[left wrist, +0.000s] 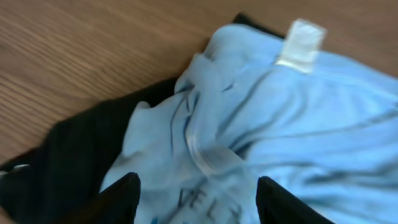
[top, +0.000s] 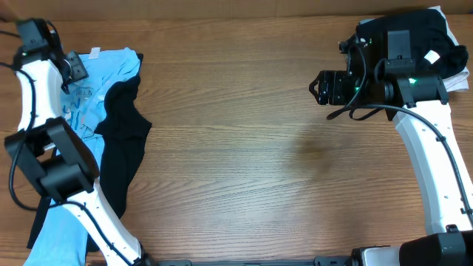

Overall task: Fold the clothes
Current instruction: 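Reach the left gripper to the light-blue T-shirt collar and grasp it, then lift the light-blue T-shirt with the left gripper and drop it mid-table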

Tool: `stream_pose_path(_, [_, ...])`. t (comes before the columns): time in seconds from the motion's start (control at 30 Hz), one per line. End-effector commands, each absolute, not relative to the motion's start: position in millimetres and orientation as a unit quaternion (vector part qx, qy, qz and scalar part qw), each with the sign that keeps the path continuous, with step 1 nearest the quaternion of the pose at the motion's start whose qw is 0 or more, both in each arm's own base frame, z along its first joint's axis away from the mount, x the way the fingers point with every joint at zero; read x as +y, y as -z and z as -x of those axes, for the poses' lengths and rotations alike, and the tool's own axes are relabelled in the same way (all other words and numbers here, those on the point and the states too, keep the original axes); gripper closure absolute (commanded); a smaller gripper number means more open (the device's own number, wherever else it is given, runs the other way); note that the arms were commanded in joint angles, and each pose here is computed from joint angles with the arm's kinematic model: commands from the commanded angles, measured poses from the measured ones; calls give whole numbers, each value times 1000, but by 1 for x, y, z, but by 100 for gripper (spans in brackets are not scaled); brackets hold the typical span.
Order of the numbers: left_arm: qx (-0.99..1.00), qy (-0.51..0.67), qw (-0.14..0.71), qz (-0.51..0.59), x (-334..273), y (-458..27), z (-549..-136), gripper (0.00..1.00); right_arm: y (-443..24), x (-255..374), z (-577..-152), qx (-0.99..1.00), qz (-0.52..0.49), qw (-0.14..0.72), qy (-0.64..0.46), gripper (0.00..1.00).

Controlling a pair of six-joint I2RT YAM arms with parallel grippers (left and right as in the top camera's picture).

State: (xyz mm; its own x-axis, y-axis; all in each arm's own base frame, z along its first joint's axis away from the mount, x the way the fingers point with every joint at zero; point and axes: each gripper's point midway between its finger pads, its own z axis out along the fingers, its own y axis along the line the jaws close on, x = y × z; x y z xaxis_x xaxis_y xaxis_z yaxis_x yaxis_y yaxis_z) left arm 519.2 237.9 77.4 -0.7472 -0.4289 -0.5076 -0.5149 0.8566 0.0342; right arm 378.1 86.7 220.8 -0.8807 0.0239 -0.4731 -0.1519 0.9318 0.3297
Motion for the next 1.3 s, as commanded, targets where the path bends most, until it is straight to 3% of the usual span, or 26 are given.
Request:
stream_pose_path(0.0, [920, -98, 254, 282, 246, -61, -528, 37, -226, 89, -378, 952, 37, 243, -184, 21])
stream_pose_path(0.23, [922, -81, 259, 276, 243, -32, -541, 29, -226, 89, -377, 952, 36, 241, -184, 21])
stream_pose_path(0.3, [923, -65, 263, 272, 238, -31, -545, 40, -226, 89, -378, 952, 37, 243, -185, 21])
stream_pose_path(0.53, [923, -47, 273, 266, 233, -35, -551, 95, -227, 89, -379, 951, 37, 245, -185, 21])
stream_pose_path(0.67, [922, -48, 277, 266, 233, -60, -551, 96, -228, 89, -381, 950, 38, 250, -185, 21])
stream_pose_path(0.83, [913, -49, 310, 261, 231, -136, -555, 96, -230, 89, -383, 948, 39, 256, -185, 22])
stream_pose_path(0.93, [907, -32, 340, 247, 218, -194, -553, 96, -230, 89, -384, 948, 39, 257, -186, 31])
stream_pose_path(1.27, [899, 133, 400, 121, 75, -354, -500, 96, -250, 80, -378, 942, 7, 277, -190, 38])
